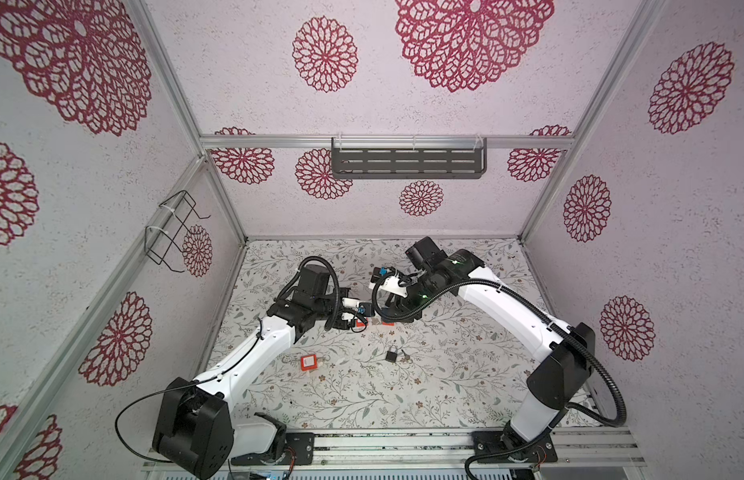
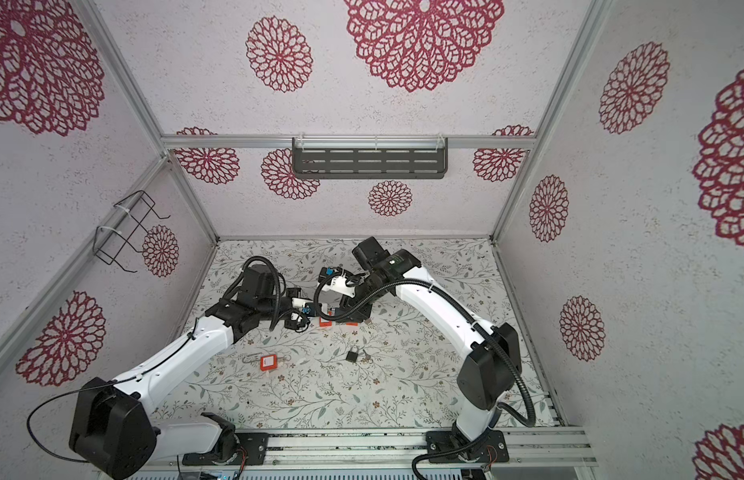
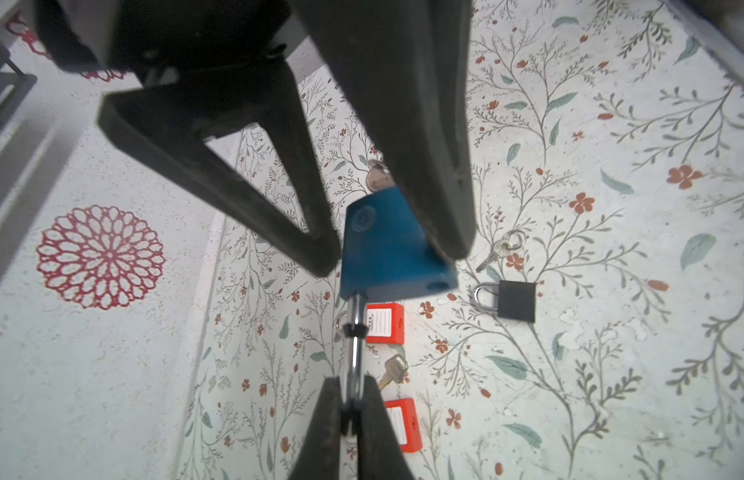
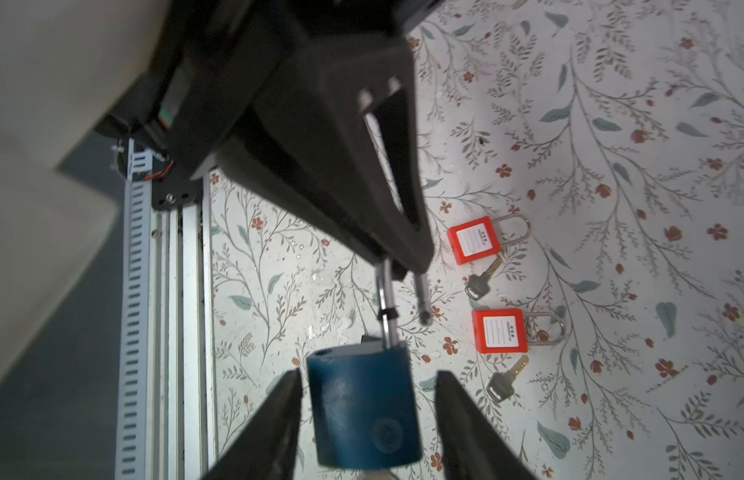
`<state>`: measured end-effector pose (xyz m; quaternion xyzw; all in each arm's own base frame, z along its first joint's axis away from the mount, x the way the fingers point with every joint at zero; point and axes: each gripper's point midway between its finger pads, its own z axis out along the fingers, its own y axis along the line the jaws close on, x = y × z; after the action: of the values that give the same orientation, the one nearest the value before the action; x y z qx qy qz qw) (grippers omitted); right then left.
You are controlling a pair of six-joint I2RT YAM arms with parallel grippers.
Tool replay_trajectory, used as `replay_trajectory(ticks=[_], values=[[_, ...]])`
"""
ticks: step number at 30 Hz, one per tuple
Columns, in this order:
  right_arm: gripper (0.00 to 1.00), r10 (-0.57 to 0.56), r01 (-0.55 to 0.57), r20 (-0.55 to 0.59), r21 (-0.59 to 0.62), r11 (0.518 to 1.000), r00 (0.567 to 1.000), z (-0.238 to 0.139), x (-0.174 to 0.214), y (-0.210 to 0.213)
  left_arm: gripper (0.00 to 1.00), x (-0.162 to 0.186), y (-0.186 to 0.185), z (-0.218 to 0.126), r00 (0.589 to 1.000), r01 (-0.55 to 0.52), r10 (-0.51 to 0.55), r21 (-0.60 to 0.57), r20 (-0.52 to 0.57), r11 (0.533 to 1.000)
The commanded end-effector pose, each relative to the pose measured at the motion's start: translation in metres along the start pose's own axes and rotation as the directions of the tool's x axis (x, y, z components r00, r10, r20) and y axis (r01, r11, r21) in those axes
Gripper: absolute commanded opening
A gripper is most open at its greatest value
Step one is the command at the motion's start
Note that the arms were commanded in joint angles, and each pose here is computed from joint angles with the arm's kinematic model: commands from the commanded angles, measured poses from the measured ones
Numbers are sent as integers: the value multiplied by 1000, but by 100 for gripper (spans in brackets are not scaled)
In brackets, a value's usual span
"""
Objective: Lock with the key
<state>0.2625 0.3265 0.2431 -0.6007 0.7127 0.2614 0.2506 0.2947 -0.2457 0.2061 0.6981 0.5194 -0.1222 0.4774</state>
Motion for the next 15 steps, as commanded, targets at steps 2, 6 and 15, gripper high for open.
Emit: replay_trajectory(ticks=[2,6,15], values=[[72,-156,131,169,153,980,973,-41,-35,-2,0,-17,7,-12,994,102,-102,-23,27,994],[76,-179,136,192,220,966,965,-52,-30,-3,0,-21,6,-17,981,192,-191,-7,32,981],[69,-193,132,249,243,961,949,-58,-8,8,0,-44,0,-31,927,352,-361,92,103,931]])
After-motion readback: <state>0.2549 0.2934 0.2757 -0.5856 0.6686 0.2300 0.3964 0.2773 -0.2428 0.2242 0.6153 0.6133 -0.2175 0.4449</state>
